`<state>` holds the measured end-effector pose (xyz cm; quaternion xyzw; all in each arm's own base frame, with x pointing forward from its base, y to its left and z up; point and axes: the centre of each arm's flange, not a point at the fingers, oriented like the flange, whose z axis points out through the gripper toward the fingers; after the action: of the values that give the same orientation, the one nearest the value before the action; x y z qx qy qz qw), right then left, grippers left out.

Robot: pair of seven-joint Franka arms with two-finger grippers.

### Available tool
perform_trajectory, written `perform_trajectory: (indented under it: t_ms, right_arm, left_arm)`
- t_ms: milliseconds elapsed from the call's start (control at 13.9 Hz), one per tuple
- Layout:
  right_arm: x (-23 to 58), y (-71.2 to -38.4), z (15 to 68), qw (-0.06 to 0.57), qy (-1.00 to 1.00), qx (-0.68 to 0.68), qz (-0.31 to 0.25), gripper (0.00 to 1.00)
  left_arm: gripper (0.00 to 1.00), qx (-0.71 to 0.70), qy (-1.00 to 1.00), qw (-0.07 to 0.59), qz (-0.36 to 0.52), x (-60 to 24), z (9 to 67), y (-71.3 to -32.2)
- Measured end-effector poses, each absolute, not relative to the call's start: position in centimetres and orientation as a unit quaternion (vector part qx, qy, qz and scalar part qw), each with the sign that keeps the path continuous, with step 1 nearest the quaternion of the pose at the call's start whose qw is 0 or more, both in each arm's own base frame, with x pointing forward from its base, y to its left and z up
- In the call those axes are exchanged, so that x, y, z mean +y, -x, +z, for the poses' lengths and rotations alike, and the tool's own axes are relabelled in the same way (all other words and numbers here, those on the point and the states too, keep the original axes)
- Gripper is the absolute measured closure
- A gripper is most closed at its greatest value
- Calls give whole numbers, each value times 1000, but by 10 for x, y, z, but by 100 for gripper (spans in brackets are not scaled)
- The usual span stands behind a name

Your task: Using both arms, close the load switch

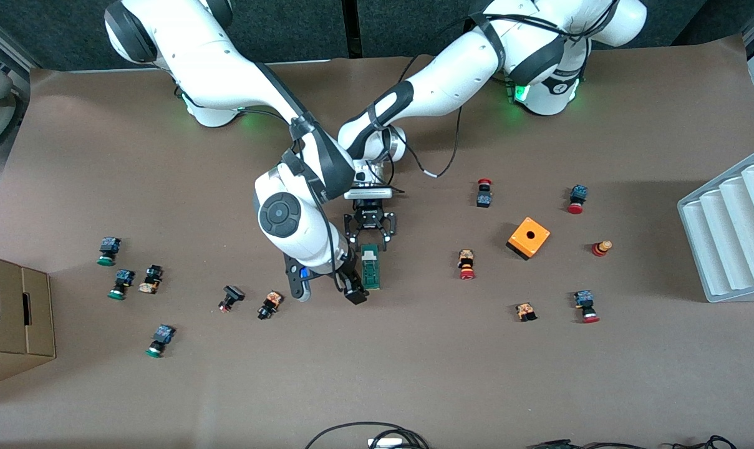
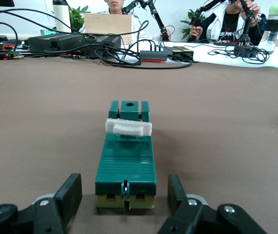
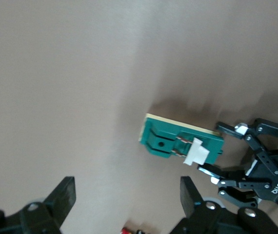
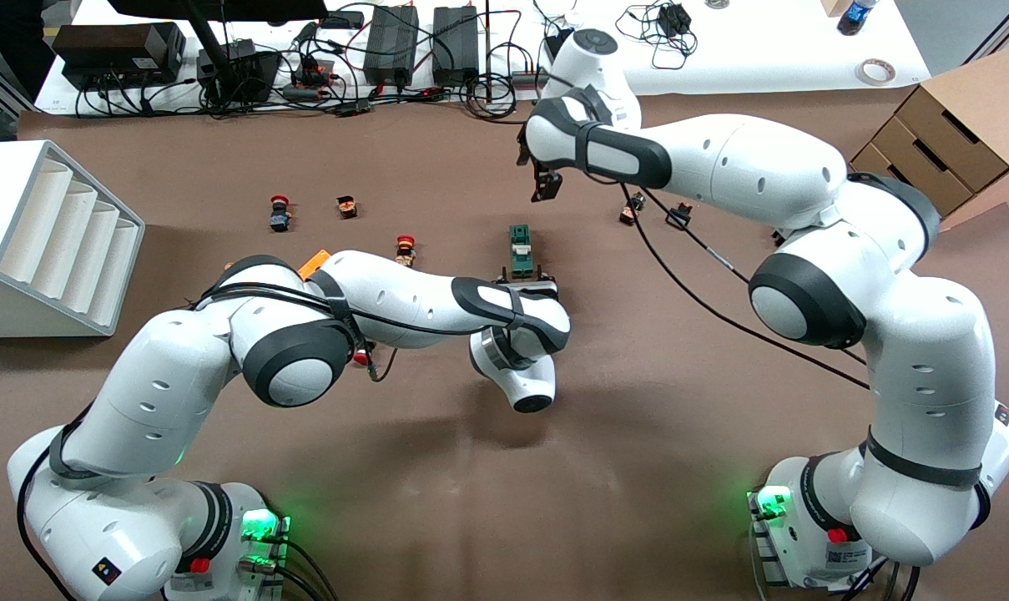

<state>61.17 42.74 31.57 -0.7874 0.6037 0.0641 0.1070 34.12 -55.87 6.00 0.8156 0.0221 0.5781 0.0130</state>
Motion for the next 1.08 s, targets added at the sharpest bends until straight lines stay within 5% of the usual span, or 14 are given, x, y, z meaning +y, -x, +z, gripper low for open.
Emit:
perform_trajectory:
  t_ms: [1081]
  right_arm:
    - [454, -549, 230, 64, 790, 605, 71, 38]
  left_arm:
    - [27, 11, -810, 12, 587, -558, 56, -340]
